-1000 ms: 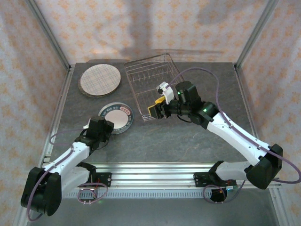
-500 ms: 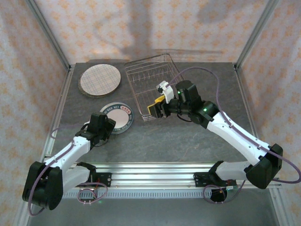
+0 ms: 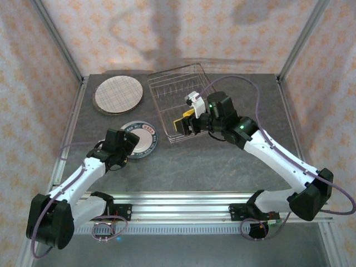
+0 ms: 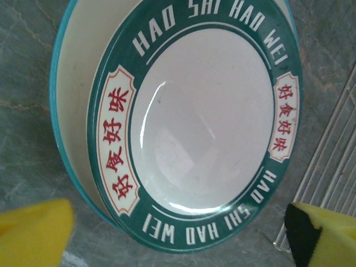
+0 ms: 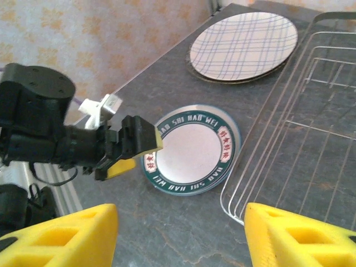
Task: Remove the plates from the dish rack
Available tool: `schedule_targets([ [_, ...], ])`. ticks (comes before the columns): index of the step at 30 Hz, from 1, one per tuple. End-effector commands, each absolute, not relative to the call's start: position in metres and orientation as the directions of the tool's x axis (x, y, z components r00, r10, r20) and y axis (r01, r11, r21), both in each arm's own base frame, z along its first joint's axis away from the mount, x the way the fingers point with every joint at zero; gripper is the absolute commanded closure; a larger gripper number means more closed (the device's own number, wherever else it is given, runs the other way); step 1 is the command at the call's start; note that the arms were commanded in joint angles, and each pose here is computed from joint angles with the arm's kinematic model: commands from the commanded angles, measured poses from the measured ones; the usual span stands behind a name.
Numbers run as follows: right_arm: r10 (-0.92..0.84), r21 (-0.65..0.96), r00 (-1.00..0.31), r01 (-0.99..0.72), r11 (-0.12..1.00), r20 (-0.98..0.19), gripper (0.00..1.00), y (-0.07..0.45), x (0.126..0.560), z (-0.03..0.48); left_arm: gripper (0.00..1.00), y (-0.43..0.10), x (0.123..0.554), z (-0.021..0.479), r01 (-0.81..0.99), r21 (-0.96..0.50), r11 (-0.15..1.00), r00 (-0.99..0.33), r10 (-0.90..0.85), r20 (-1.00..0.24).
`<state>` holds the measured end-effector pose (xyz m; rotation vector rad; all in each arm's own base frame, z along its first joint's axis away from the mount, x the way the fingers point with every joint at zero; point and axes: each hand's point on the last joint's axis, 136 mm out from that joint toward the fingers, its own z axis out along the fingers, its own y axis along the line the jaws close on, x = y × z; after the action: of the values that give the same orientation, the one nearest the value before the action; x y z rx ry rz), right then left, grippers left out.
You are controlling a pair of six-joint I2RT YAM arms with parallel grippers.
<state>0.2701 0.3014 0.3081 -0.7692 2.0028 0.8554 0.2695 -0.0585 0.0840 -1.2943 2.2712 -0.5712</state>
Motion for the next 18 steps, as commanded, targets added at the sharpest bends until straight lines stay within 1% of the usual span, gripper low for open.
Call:
schedule_targets([
  [1,-0.117,0.240,-0.464,-0.638,0.731,-0.878,0.38,0.280,0.296,0.335,0.01,-0.050,0.266,0.110,-0.671,-0.526,0.522,-0.474,-0.848,-0.237],
  [2,-0.077,0.213,-0.463,-0.541,0.814,-0.883,0.38,0.262,0.309,0.340,0.01,-0.049,0.267,0.120,-0.660,-0.524,0.538,-0.483,-0.838,-0.252],
  [4,0.007,0.174,-0.455,-0.326,0.929,-0.890,0.37,0.219,0.331,0.346,0.01,-0.046,0.271,0.141,-0.628,-0.536,0.565,-0.497,-0.820,-0.283],
  [6,0.107,0.164,-0.455,-0.088,0.983,-0.884,0.34,0.166,0.346,0.347,0.01,-0.038,0.276,0.165,-0.588,-0.555,0.588,-0.486,-0.806,-0.339],
  [7,0.186,0.174,-0.457,0.069,0.982,-0.870,0.30,0.131,0.351,0.344,0.01,-0.031,0.278,0.177,-0.575,-0.563,0.593,-0.468,-0.803,-0.368],
  [8,0.273,0.192,-0.458,0.217,0.957,-0.846,0.03,0.098,0.352,0.338,0.01,-0.024,0.281,0.188,-0.564,-0.573,0.594,-0.448,-0.804,-0.391],
  [9,0.349,0.210,-0.454,0.329,0.921,-0.820,0.01,0.070,0.352,0.330,0.01,-0.018,0.285,0.195,-0.551,-0.584,0.596,-0.434,-0.803,-0.409],
  [10,0.416,0.230,-0.452,0.410,0.883,-0.789,0.01,0.048,0.350,0.320,0.01,-0.010,0.289,0.202,-0.544,-0.589,0.597,-0.418,-0.802,-0.427],
  [12,0.459,0.252,-0.448,0.448,0.858,-0.767,0.01,0.033,0.351,0.307,0.01,0.008,0.292,0.204,-0.577,-0.557,0.598,-0.388,-0.800,-0.457],
  [15,0.459,0.207,-0.386,0.541,0.815,-0.801,0.01,0.008,0.346,0.292,0.01,0.047,0.285,0.201,-0.701,-0.404,0.588,-0.329,-0.769,-0.548],
  [17,0.465,0.164,-0.279,0.687,0.708,-0.841,0.01,-0.026,0.334,0.280,0.01,0.077,0.277,0.200,-0.790,-0.278,0.547,-0.273,-0.719,-0.640],
  [18,0.456,0.143,-0.242,0.738,0.660,-0.857,0.01,-0.040,0.330,0.272,0.01,0.088,0.275,0.200,-0.808,-0.229,0.542,-0.265,-0.683,-0.681],
])
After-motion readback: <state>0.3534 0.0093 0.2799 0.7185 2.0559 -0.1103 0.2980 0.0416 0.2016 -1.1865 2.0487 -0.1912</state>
